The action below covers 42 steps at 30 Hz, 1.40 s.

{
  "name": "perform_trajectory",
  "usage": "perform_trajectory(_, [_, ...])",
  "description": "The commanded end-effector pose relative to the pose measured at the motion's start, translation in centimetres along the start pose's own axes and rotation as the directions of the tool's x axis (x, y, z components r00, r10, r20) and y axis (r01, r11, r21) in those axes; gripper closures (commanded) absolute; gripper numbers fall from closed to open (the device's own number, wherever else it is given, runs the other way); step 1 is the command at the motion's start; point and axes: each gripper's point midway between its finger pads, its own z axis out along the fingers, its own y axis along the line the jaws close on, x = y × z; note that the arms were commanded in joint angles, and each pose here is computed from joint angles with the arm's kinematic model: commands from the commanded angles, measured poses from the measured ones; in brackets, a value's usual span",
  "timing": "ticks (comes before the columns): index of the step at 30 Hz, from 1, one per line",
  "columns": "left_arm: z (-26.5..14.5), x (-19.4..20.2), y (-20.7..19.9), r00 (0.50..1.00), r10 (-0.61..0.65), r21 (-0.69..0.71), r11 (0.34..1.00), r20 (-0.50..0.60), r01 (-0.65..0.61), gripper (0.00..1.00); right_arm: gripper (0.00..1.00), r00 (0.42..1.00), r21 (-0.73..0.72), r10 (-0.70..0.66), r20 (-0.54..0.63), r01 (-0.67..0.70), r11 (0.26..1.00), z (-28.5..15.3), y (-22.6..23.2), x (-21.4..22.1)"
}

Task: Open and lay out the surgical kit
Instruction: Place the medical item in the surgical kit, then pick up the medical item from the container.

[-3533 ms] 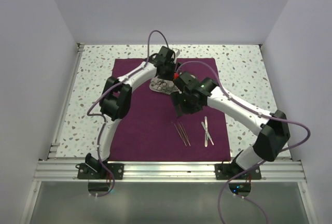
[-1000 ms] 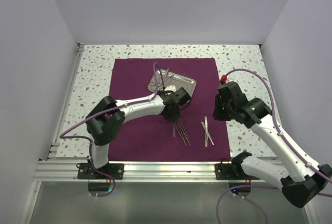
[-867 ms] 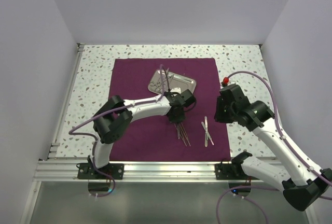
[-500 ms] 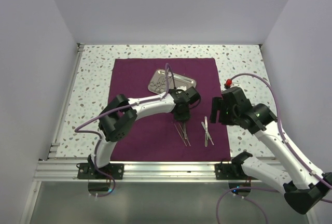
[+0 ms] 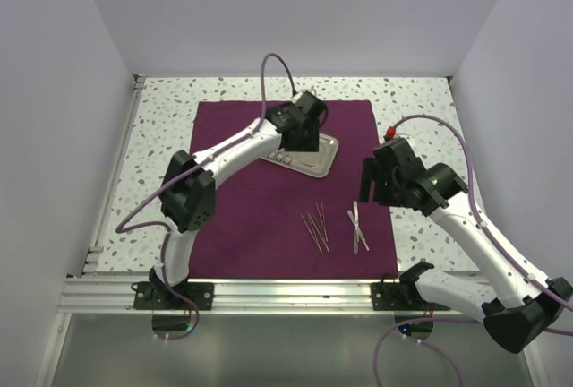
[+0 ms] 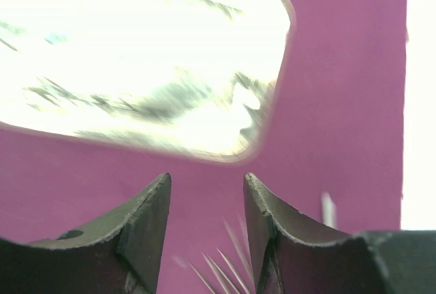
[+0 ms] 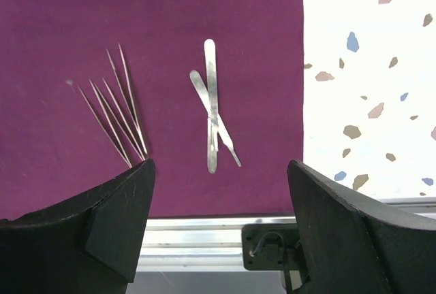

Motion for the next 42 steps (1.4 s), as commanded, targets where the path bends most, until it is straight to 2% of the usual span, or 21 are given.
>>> perform_trajectory(1, [1.4, -5.8, 4.7, 0.99, 0.103, -0.079, 0.992, 0.1, -0.096, 0.51, 0.18, 0.995, 0.027, 0.062, 0.077, -0.065, 0.998, -1.7, -0.3, -2.5])
perform_trajectory(5, [4.6, -10.7, 8.2, 0.983, 0.105, -0.096, 0.991, 0.151, -0.091, 0.52, 0.17, 0.996, 0.06, 0.07, 0.059, -0.073, 0.995, -2.0, -0.9, -2.1])
perform_trajectory(9, [7.9, -13.7, 8.1, 0.961, 0.192, -0.041, 0.981, 0.196, -0.188, 0.53, 0.18, 0.997, 0.096, 0.064, 0.043, -0.068, 0.993, -2.1, -1.5, -1.9])
perform_trajectory(12, [10.3, -14.6, 8.6, 0.962, 0.173, 0.001, 0.984, 0.211, -0.177, 0.52, 0.17, 0.999, 0.14, 0.037, 0.037, -0.042, 0.989, -2.1, -2.0, -2.2])
perform_trajectory(20, [14.1, -13.2, 9.6, 0.976, 0.14, 0.041, 0.988, 0.165, -0.149, 0.53, 0.17, 0.999, 0.187, -0.048, 0.003, 0.047, 0.981, -1.2, -2.0, -3.0])
perform_trajectory(27, [15.7, -11.7, 11.1, 0.98, 0.146, -0.025, 0.989, 0.135, -0.144, 0.55, 0.16, 0.996, 0.197, -0.092, 0.005, 0.089, 0.976, -0.6, -1.8, -3.8])
perform_trajectory(31, [16.9, -10.0, 12.0, 0.983, 0.163, -0.072, 0.985, 0.091, -0.156, 0.64, 0.16, 0.995, 0.202, -0.103, 0.006, 0.1, 0.974, -0.4, -1.9, -3.8])
perform_trajectory(33, [17.7, -8.6, 12.4, 0.985, 0.165, -0.085, 0.983, 0.05, -0.161, 0.74, 0.15, 0.994, 0.199, -0.104, 0.011, 0.1, 0.975, -0.4, -2.0, -3.8])
perform_trajectory(34, [17.9, -8.3, 12.5, 0.986, 0.164, -0.088, 0.983, 0.04, -0.16, 0.83, 0.15, 0.994, 0.202, -0.107, 0.009, 0.103, 0.974, -0.4, -2.2, -3.8])
perform_trajectory(37, [18.1, -7.3, 12.9, 0.987, 0.16, -0.099, 0.982, 0.007, -0.159, 1.0, 0.15, 0.994, 0.196, -0.111, 0.015, 0.106, 0.975, -0.5, -2.2, -3.7])
perform_trajectory(42, [15.0, -9.9, 12.0, 0.987, 0.146, -0.092, 0.986, 0.071, -0.139, 1.0, 0.16, 0.994, 0.167, -0.106, 0.021, 0.101, 0.981, -0.5, -1.9, -3.5])
